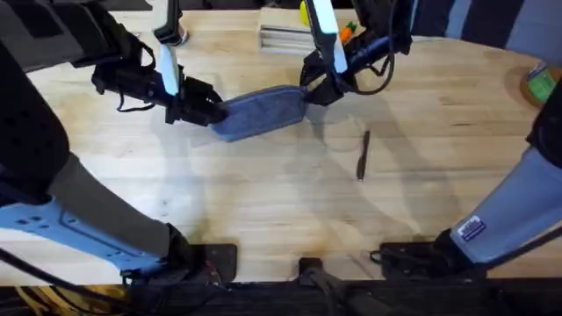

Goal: Unzip the bag, pick up the pens from the table one at a time and place them inside, then zip the bag closed.

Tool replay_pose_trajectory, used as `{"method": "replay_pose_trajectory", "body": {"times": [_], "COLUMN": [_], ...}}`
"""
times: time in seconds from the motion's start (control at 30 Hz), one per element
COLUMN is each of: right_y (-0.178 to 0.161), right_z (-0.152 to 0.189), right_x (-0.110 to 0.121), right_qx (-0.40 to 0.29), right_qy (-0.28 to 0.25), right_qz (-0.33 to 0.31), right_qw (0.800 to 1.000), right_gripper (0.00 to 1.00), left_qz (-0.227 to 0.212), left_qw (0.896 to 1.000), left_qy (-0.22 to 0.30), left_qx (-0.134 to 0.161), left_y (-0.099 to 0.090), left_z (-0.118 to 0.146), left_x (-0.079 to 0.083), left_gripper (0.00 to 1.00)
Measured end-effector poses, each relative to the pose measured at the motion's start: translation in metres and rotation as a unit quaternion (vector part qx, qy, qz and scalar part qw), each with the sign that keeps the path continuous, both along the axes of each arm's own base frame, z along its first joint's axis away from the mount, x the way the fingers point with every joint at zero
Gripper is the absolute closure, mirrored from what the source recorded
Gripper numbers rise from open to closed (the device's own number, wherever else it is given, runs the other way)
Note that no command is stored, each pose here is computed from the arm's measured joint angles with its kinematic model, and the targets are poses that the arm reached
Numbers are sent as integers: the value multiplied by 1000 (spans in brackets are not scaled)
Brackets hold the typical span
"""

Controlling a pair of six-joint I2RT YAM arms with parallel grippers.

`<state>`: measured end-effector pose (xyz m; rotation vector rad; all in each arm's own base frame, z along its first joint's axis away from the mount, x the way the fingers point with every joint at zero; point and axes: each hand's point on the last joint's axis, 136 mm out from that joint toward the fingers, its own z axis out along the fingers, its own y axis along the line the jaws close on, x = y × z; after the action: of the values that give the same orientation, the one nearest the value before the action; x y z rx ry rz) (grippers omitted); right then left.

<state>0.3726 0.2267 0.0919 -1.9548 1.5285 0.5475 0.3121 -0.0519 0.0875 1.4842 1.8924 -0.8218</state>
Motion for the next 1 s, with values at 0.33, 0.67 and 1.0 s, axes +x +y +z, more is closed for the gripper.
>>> {"method": "replay_pose_trajectory", "body": {"times": [0.33,0.67,1.0], "right_y": [-3,-4,-5], "right_z": [-1,-1,-1], "right_x": [-1,-1,-2], "right_qx": [-3,-3,-4], "right_qy": [5,8,10], "right_qz": [-3,-4,-5], "right_qw": [1000,1000,1000], "right_gripper": [783,899,972], "left_qz": [0,0,0], "left_qw": [1000,1000,1000], "left_qy": [0,0,0], "left_qx": [0,0,0], "left_y": [0,0,0], "left_z": [0,0,0], "left_x": [0,0,0], "left_gripper": [958,958,958]}}
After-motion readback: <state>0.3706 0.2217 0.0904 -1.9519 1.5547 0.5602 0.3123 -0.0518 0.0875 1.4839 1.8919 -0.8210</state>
